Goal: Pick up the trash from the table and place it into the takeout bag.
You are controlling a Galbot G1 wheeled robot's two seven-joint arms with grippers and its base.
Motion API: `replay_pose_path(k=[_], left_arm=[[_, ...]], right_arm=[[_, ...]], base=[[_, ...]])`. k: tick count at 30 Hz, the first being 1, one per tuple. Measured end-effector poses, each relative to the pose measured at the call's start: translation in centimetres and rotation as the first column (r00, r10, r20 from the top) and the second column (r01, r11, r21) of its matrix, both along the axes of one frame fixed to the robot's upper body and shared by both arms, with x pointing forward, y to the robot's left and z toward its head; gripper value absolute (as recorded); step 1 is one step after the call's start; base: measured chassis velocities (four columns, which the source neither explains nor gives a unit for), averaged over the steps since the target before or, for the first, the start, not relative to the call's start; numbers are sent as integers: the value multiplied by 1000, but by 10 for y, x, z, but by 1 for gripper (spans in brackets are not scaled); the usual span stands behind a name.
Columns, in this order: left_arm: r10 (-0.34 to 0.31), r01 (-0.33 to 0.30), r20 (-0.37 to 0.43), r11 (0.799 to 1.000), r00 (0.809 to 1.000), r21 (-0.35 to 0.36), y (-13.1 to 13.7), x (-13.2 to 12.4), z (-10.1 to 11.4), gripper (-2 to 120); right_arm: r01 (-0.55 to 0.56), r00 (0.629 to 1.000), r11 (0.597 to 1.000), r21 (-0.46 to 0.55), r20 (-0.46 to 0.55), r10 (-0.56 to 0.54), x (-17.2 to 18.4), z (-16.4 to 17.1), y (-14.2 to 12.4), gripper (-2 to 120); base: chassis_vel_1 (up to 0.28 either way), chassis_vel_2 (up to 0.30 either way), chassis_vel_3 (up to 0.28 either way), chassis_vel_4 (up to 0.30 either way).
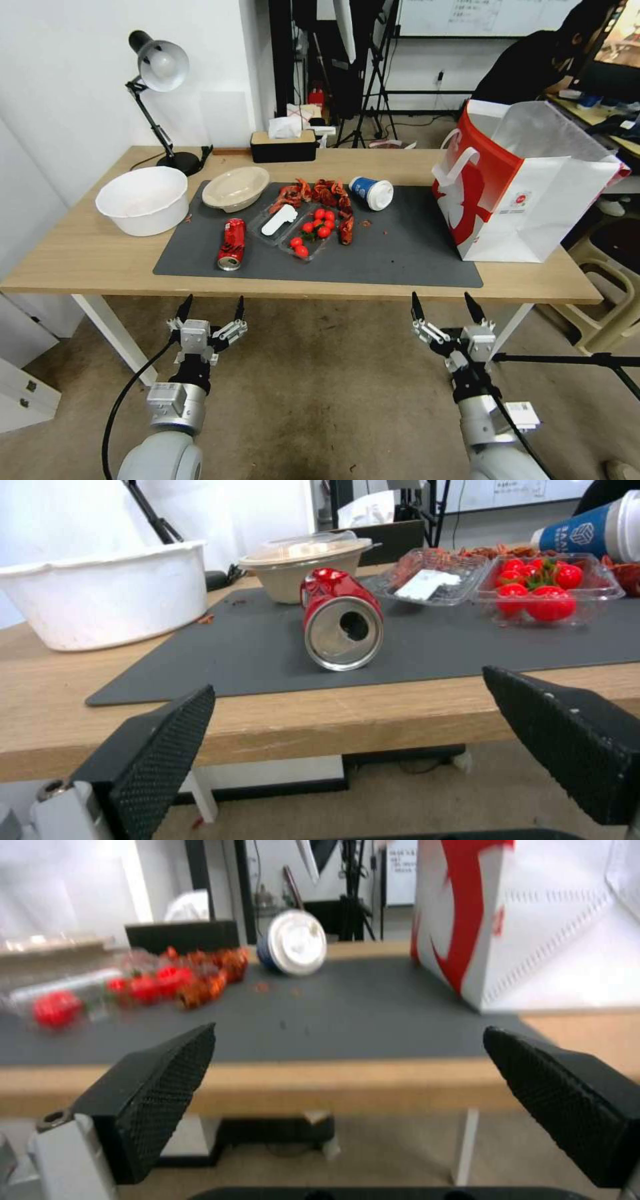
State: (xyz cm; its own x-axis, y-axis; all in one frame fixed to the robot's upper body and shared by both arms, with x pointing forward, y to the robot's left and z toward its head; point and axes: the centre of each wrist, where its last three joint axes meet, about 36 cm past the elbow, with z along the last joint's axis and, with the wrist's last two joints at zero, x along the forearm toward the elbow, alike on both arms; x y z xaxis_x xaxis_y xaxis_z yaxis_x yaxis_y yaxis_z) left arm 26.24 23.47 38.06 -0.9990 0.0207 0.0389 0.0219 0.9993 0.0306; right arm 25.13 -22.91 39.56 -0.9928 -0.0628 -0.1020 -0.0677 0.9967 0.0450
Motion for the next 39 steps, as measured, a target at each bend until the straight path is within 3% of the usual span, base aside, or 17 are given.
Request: replay_pose_path(k=[20,36,39], left_arm=[[-6,6,3,1000,1000,12,7,0,-8,100],[2,-3,10,1000,1000,21,5,-4,-4,100],[4,-5,13,1000,1000,22,5,-5,-4,100]], right_arm=[[42,996,999,-12,-74,-43,-19,-50,-1,100],[37,998,999,-11,-57,-38,-14,-49,-2,100],[38,999,999,8,-38,-38,-3,-33,-3,100]], base=[[0,0,0,0],[0,0,0,0],[0,0,0,0]])
